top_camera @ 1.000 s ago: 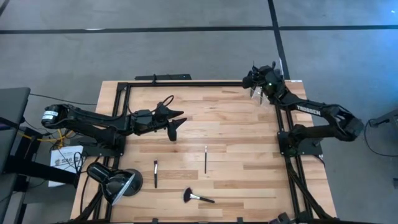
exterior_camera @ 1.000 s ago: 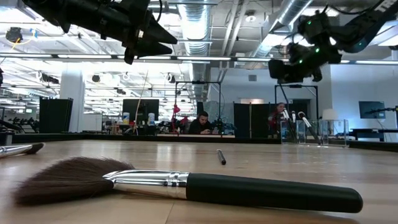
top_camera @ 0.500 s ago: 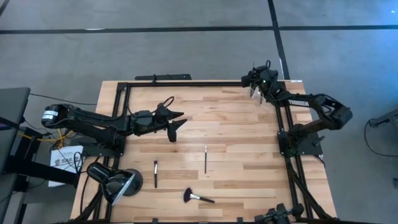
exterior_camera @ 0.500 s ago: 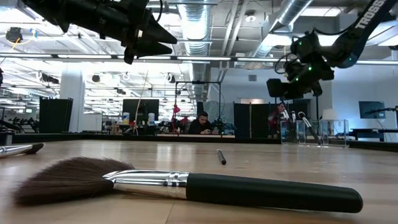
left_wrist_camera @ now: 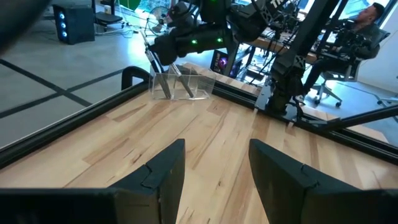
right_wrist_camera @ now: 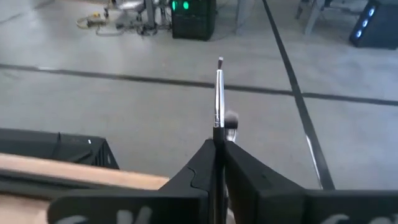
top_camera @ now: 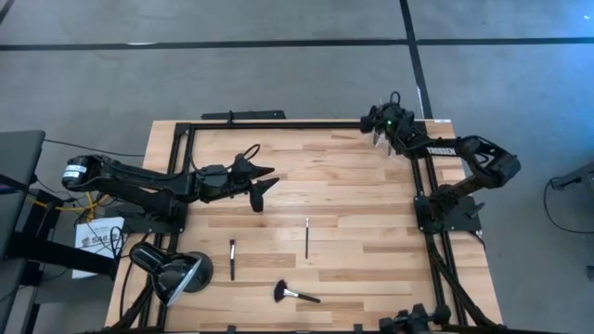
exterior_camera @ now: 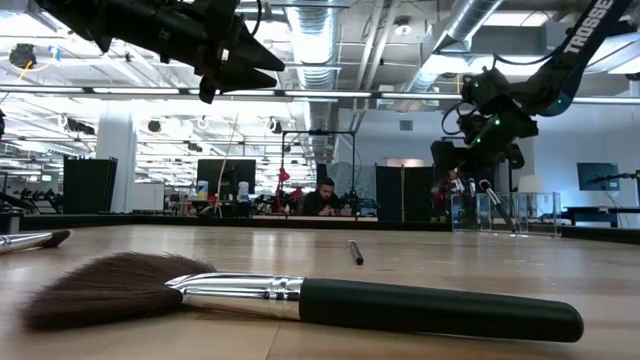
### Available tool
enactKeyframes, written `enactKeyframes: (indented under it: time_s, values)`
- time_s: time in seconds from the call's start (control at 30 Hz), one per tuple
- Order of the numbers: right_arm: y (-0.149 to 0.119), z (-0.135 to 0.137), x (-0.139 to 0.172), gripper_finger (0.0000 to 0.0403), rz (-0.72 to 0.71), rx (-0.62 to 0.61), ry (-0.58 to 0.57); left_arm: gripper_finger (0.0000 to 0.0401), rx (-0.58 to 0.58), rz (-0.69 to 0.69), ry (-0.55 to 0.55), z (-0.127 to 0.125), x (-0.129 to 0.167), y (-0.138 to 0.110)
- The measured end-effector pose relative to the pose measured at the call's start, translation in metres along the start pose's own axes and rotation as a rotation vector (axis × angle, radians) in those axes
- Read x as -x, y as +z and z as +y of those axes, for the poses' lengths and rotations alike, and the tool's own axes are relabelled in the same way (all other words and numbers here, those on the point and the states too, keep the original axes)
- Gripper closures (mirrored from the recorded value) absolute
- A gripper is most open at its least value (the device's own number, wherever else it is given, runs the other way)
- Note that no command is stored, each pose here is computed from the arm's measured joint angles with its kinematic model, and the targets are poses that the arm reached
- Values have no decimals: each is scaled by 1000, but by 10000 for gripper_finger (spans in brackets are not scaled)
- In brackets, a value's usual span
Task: Put items in baskets/containers
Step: Put the black liner brush into the transparent organizer, then put the black powder brush into the transparent organizer
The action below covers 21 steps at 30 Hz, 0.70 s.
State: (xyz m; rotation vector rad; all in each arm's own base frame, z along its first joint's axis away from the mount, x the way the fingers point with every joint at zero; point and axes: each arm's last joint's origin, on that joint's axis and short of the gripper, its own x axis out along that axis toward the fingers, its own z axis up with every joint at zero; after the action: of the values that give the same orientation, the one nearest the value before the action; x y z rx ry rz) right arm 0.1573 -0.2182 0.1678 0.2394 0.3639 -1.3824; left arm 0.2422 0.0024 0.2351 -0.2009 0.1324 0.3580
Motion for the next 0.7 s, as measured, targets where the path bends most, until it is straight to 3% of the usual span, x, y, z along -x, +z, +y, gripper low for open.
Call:
enactKeyframes:
  time_s: [0.37, 0.7]
  values:
    - [-7, 11, 10, 355, 69, -10, 37, 227, 4, 1, 0, 0, 0, 0]
    - [8, 0, 47, 330, 107, 24, 49, 227, 1, 5, -17, -4, 1, -1]
